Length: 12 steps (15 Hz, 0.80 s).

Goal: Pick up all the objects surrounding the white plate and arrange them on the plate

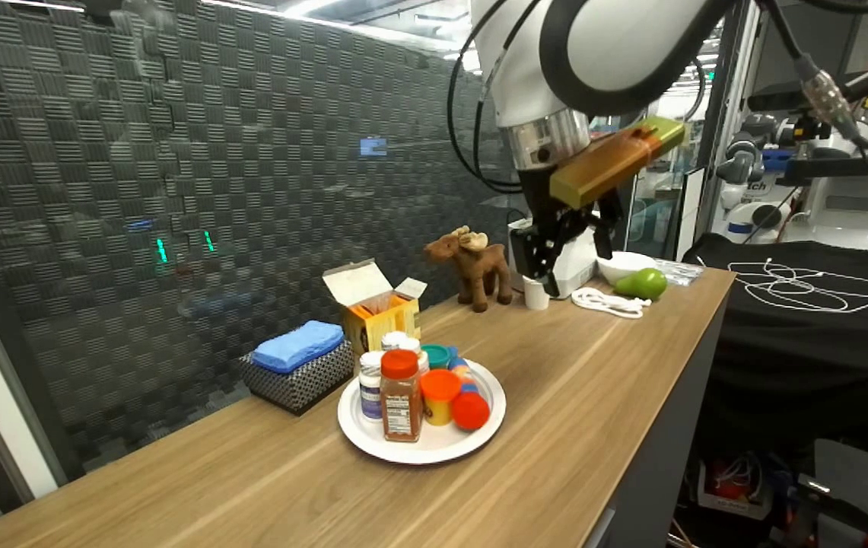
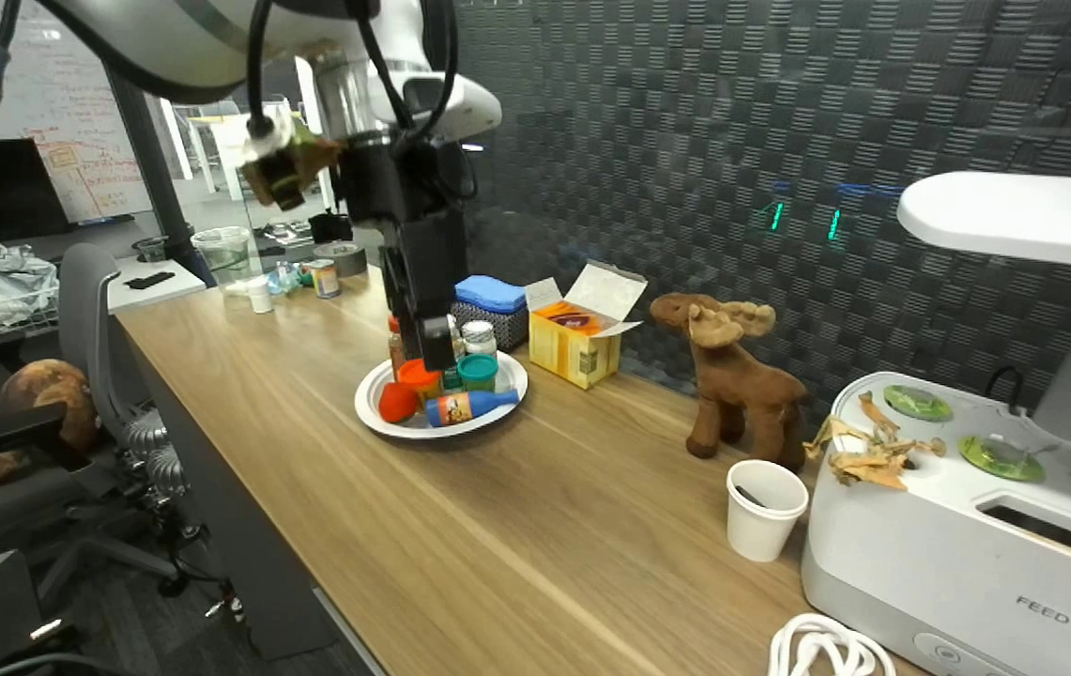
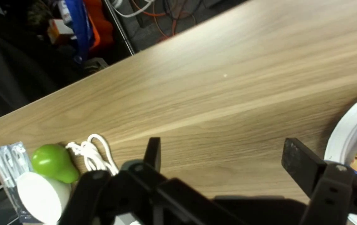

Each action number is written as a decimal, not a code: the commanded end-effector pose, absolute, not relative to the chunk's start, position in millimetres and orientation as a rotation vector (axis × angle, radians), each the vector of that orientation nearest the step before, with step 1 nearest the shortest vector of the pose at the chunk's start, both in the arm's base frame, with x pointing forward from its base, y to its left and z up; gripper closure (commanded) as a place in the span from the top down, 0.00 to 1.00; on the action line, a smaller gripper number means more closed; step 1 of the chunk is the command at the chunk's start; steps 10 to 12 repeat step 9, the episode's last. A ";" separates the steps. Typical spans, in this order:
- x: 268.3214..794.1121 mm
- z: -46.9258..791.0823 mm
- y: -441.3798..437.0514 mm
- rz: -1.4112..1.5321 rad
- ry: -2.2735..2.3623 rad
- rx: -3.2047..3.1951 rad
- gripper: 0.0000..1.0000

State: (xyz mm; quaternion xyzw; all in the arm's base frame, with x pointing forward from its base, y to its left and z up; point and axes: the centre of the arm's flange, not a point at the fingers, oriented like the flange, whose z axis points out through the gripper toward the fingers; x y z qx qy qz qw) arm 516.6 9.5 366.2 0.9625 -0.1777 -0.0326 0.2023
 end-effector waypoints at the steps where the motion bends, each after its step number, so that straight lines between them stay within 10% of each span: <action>1: 522.8 431.4 10.0 -0.195 -0.345 2.692 1.00; 12: 508.7 464.0 4.1 -0.162 -0.238 2.717 1.00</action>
